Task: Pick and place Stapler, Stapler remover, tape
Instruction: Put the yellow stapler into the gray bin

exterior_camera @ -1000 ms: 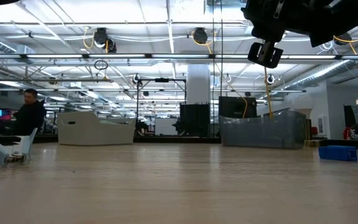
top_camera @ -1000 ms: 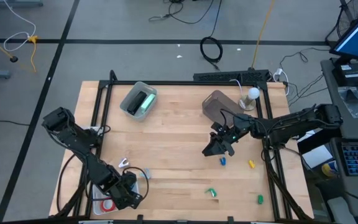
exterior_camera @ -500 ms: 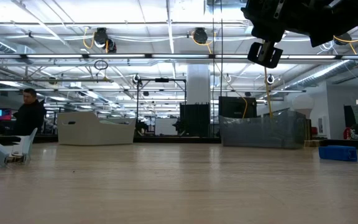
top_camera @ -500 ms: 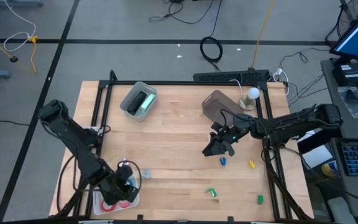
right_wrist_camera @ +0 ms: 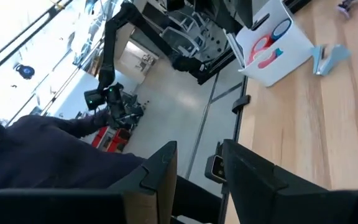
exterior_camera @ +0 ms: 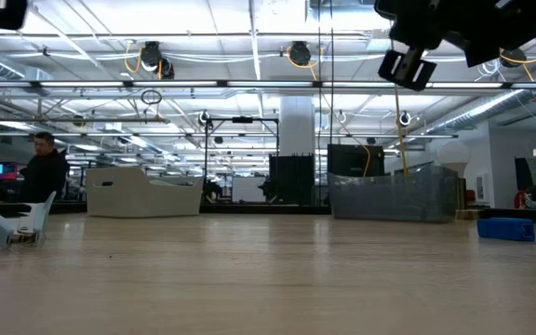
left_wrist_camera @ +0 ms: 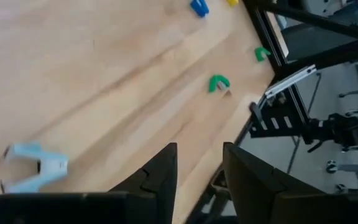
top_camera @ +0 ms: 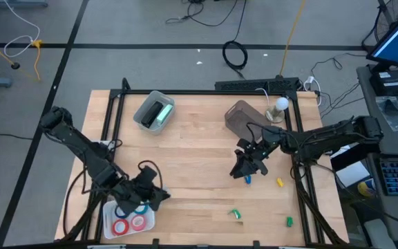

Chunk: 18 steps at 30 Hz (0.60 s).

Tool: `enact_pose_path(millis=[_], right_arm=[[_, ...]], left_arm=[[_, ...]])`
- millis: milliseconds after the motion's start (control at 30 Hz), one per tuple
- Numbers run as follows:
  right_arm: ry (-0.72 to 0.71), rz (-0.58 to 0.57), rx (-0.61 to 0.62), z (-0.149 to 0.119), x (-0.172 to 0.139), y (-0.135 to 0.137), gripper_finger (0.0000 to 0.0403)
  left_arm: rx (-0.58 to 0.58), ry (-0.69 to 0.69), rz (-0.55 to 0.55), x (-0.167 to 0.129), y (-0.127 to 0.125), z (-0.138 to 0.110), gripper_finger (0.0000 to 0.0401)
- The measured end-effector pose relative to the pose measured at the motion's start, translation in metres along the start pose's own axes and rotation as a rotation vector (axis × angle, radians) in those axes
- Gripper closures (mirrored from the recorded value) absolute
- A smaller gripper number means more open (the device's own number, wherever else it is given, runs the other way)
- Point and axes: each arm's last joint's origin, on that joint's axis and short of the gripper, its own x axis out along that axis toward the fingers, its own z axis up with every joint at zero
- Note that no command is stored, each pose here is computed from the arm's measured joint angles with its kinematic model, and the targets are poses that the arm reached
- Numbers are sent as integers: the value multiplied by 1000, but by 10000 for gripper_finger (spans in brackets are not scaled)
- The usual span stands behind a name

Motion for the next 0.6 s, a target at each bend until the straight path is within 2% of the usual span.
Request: enact_pose_path(millis=[133, 300, 500, 600], right_arm=[[-46, -37, 25, -7, -13, 5, 282], [-174, -119, 79, -29, -41, 6, 282], [-296, -119, 77, -52, -70, 12, 282], [-311, -130, 72, -58, -80, 16, 282]], left_arm=[[47, -33, 12, 6, 0, 11, 272], [110, -82, 18, 11, 0, 23, 272], [154, -144, 25, 10, 0, 36, 272], [173, -164, -2, 4, -3, 44, 272]])
